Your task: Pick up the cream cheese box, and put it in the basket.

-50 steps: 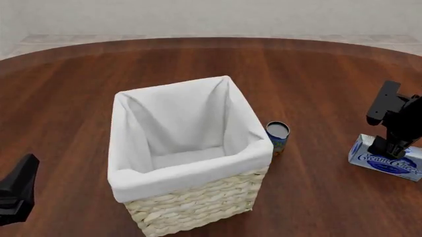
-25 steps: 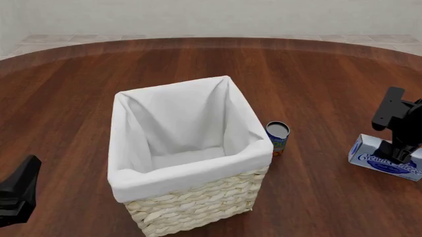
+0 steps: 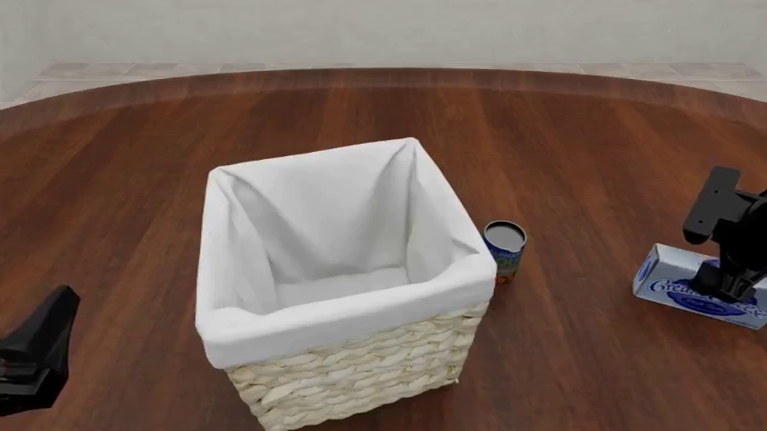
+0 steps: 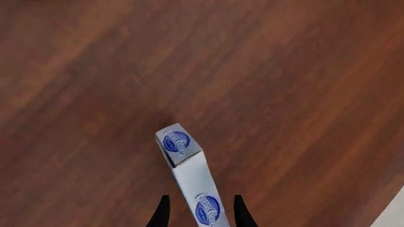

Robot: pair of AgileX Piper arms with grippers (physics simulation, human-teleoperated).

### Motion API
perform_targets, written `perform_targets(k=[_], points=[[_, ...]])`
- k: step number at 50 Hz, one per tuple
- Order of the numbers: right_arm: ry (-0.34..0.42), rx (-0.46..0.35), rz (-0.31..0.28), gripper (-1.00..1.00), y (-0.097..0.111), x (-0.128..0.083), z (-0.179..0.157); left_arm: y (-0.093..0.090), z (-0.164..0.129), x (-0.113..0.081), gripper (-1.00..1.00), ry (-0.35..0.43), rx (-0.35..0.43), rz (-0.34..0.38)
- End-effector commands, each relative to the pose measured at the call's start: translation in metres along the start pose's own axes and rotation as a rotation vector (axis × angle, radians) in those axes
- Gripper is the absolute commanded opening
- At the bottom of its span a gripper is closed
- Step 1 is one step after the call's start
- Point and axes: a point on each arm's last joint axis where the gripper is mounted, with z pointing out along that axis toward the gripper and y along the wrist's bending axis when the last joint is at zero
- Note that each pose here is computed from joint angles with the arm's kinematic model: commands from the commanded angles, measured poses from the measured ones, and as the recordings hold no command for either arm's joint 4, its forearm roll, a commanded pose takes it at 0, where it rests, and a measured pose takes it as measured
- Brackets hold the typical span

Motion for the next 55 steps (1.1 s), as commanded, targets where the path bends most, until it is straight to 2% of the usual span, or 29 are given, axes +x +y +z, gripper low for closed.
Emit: perform_targets(k=[1, 8, 11, 17, 27, 36, 37, 38, 39, 42, 47, 50, 55], points=[[0.011, -0.015, 0.004, 1.00, 0.003, 0.005, 0.016, 0.000, 0.000, 0.001, 1.00, 0.007, -0.001, 0.002], [0.012, 0.003, -0.012, 1.00, 0.003, 0.010, 0.020, 0.000, 0.000, 0.001, 1.00, 0.011, -0.001, 0.003], [0.023, -0.013, -0.024, 1.00, 0.010, 0.016, 0.023, 0.000, 0.000, 0.001, 1.00, 0.011, -0.004, 0.002], [0.026, -0.010, -0.025, 1.00, 0.008, 0.018, 0.029, 0.000, 0.000, 0.001, 1.00, 0.011, -0.008, 0.002], [0.009, 0.013, -0.031, 1.00, 0.008, 0.011, 0.030, 0.000, 0.000, 0.001, 1.00, 0.015, -0.006, 0.005], [0.015, -0.004, -0.037, 1.00, 0.016, 0.015, 0.030, 0.000, 0.000, 0.002, 1.00, 0.019, -0.005, 0.006], [0.011, -0.003, -0.062, 1.00, 0.021, 0.014, 0.028, 0.000, 0.000, 0.002, 1.00, 0.020, -0.005, 0.006], [0.008, 0.006, -0.075, -1.00, 0.023, 0.014, 0.027, 0.000, 0.000, 0.002, 1.00, 0.020, -0.005, 0.006], [0.004, 0.026, -0.096, -1.00, 0.025, 0.015, 0.025, 0.000, 0.000, 0.002, 1.00, 0.020, -0.004, 0.006], [-0.001, 0.053, -0.080, -1.00, 0.017, 0.014, 0.022, 0.000, 0.000, 0.002, 1.00, 0.020, -0.004, 0.006], [-0.035, 0.064, -0.076, -1.00, 0.024, -0.001, 0.011, 0.000, 0.000, 0.002, 1.00, 0.021, -0.004, 0.005], [-0.073, 0.093, -0.041, -1.00, 0.019, -0.017, -0.003, 0.000, 0.000, 0.002, 1.00, 0.021, -0.002, 0.005], [-0.082, 0.091, -0.061, -1.00, 0.029, -0.018, -0.014, 0.000, 0.000, 0.002, 1.00, 0.017, 0.000, 0.003]])
